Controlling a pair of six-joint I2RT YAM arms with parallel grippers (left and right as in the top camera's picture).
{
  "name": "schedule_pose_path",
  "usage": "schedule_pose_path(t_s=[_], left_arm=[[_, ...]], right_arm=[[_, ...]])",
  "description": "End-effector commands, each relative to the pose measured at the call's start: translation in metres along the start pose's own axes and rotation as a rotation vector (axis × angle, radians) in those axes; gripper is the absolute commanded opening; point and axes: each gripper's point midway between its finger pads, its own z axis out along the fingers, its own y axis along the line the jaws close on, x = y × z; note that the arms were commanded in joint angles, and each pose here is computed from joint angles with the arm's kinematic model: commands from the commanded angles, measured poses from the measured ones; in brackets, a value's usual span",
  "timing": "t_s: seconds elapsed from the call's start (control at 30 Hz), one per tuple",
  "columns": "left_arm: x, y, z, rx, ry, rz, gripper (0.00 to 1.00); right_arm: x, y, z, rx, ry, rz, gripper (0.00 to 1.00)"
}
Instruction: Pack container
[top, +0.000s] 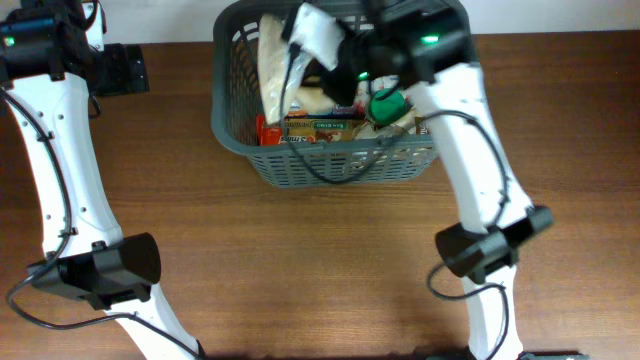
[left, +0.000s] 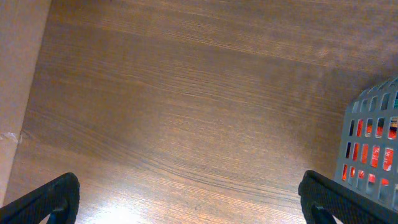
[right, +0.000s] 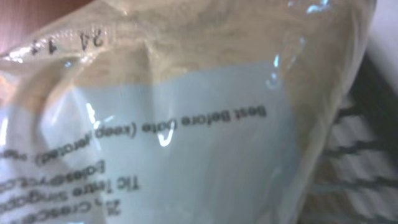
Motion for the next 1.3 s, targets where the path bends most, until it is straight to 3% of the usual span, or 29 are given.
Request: schedule_pose_path(t_s=[0.0, 0.13, 0.23, 0.33, 0.4, 0.5, 0.53, 0.73, 0.97, 1.1, 1.27], left_arm=[[0.000, 0.002, 0.001, -0.005, 0.002, -0.016, 0.99], [0.000, 0.002, 0.001, -0.005, 0.002, -0.016, 0.99], [0.000, 0.002, 0.001, -0.006, 0.002, -0.016, 0.99], [0.000, 0.002, 0.001, -0.005, 0.002, -0.016, 0.99], [0.000, 0.002, 0.001, -0.006, 0.002, -0.016, 0.99], [0.000, 0.002, 0.001, -0.006, 0.002, -0.016, 0.99], [0.000, 0.002, 0.001, -0.006, 0.002, -0.016, 0.99], [0.000, 0.002, 0.001, -0.006, 0.002, -0.016, 0.99], [0.000, 0.002, 0.001, -0.006, 0.002, -0.016, 0.99], [0.000, 0.002, 0.001, -0.006, 0.002, -0.016, 0.99], [0.000, 0.002, 0.001, -0.006, 0.002, -0.016, 0.99]], right_arm=[[0.018, 0.019, 0.047, -0.107, 0.040, 0.026, 0.04], [0.043, 0.031, 0.081, -0.166, 0.099, 0.066, 0.04], [0.058, 0.018, 0.092, -0.103, 0.144, 0.132, 0.26], [0.066, -0.004, 0.090, -0.005, 0.176, 0.194, 0.31], [0.068, -0.017, 0.084, 0.044, 0.172, 0.271, 0.50], [0.066, -0.027, 0.074, 0.075, 0.151, 0.363, 0.59], [0.062, -0.033, 0.065, 0.095, 0.134, 0.397, 0.73], [0.011, -0.047, -0.003, 0.210, 0.007, 0.365, 0.62], [-0.052, -0.065, -0.195, 0.749, -0.137, 0.269, 0.62], [-0.058, -0.048, -0.291, 1.019, -0.177, 0.278, 0.66], [-0.060, -0.003, -0.353, 1.088, -0.229, 0.273, 0.66]])
